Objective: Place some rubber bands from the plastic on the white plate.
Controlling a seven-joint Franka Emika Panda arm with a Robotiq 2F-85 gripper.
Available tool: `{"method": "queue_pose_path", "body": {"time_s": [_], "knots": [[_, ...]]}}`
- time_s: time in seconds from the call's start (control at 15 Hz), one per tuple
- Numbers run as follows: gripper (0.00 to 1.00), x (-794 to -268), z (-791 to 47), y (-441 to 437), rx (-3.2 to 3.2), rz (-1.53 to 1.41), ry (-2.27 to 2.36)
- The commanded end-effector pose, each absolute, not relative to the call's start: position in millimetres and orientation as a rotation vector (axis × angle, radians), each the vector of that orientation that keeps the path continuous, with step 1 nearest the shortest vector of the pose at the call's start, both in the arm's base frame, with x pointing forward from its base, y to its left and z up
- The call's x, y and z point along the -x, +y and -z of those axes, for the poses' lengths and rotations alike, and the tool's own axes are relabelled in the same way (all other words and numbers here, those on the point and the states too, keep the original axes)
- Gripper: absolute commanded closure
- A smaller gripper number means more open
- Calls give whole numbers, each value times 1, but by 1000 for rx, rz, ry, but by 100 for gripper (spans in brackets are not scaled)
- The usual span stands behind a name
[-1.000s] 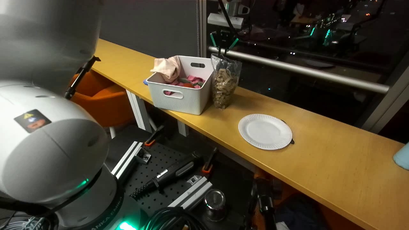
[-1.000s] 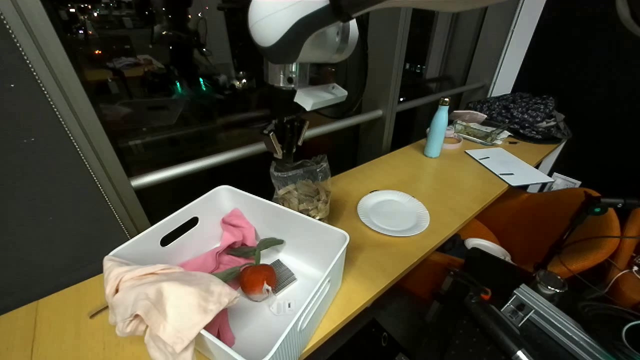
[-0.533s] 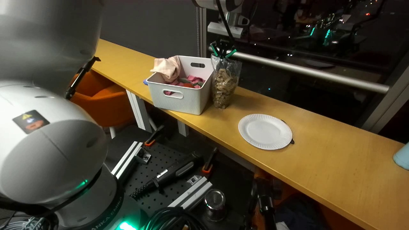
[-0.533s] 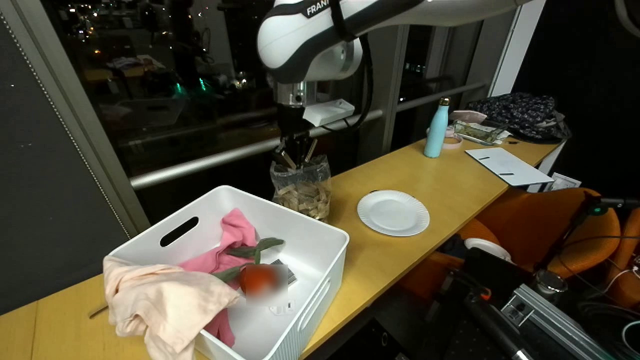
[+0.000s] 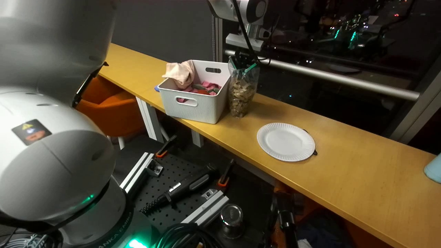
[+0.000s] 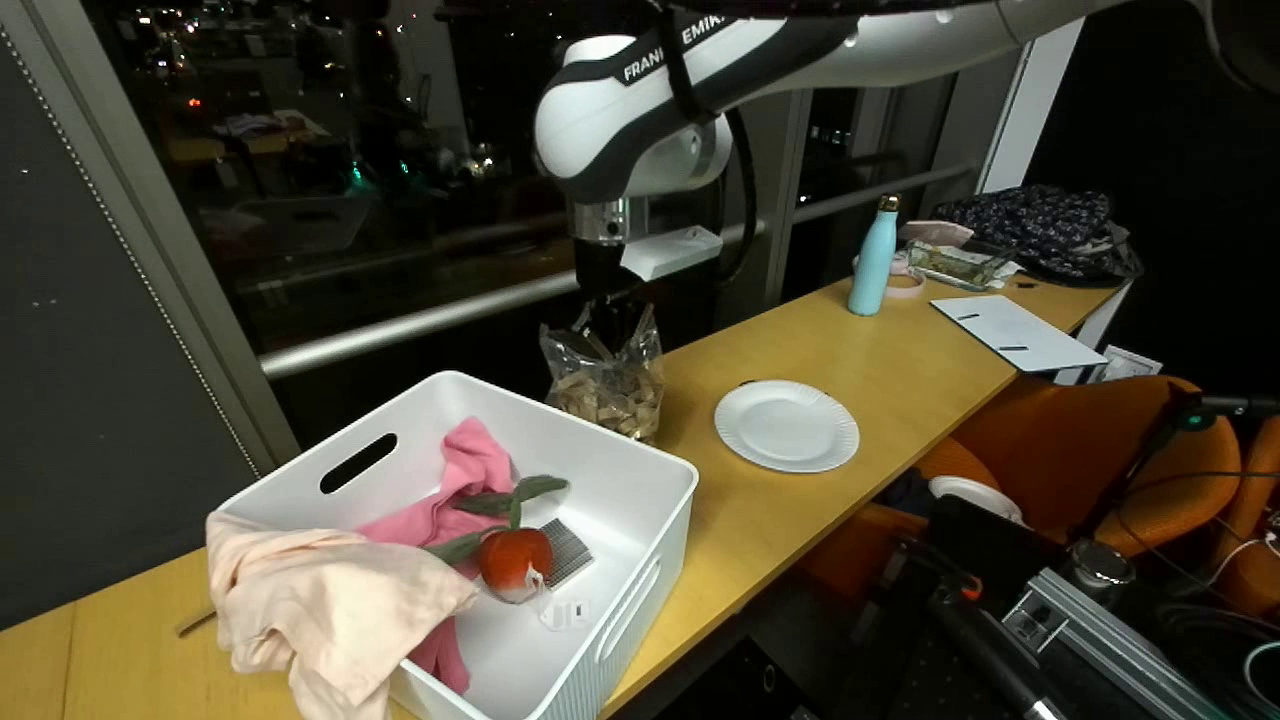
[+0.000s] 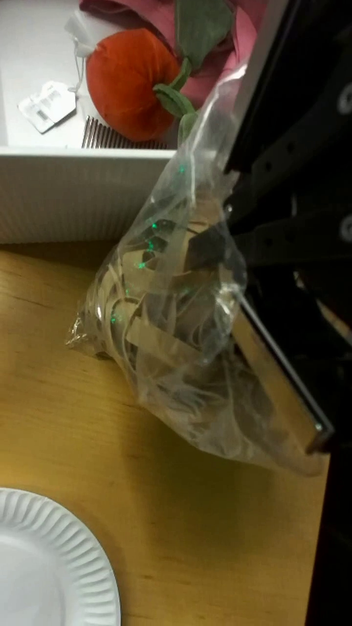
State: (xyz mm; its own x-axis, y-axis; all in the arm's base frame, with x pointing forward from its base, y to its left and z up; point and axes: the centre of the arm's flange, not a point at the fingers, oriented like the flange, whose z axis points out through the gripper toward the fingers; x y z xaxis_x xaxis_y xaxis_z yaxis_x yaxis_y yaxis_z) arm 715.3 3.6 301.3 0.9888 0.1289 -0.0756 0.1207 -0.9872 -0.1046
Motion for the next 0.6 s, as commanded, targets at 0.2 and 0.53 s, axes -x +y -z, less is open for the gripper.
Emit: {"method": "queue_pose_path", "body": {"time_s": [0.2,0.53], "knots": [[100,-736,-295,17,3061,-111,-92],[69,-726,-292,13,3105,-130,72]]}}
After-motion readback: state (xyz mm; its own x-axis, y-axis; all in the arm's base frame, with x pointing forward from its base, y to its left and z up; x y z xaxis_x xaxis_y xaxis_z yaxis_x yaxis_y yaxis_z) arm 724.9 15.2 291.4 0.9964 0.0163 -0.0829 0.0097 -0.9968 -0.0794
